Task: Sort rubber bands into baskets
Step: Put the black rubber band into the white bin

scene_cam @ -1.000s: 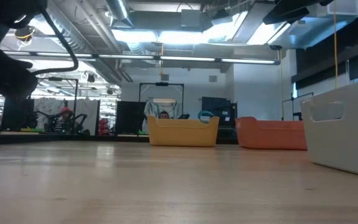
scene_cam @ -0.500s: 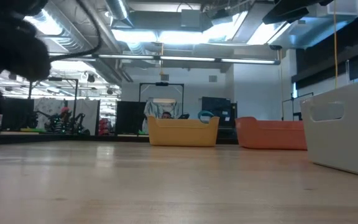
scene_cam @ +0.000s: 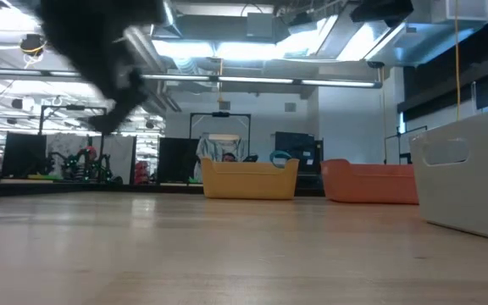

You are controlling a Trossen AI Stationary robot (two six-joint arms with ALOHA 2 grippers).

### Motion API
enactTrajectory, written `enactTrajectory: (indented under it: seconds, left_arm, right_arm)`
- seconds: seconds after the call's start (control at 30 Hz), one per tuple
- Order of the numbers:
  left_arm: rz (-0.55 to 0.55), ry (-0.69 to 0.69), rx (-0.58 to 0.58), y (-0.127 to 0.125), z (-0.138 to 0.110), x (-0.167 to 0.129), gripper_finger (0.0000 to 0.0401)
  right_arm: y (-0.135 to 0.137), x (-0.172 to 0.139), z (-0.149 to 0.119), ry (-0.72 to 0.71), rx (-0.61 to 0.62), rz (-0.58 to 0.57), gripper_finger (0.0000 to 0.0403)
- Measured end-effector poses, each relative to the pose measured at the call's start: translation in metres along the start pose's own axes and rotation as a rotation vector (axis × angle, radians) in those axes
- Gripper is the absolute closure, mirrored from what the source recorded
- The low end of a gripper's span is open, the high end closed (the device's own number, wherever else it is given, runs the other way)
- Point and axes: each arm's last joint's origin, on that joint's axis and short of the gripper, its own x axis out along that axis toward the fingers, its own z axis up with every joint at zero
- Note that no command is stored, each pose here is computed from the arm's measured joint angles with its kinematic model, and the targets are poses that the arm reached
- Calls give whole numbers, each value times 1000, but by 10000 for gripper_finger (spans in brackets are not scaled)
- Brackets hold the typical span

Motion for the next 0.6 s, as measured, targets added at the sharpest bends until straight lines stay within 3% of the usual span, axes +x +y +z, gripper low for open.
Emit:
enactTrajectory:
  seconds: [0.13,0.3,0.6]
  left_arm:
    - [101,-196,136,-2,18,-4,399]
    - [115,-351,280,-5,33,-8,397]
    - [188,-479,401,-9,43,-12,398]
  right_arm:
    - [4,10,-4,32,-14,-1,175]
    - [9,31,-9,62,-54,-53,133]
    - [7,70,-5,-1,-77,-14,139]
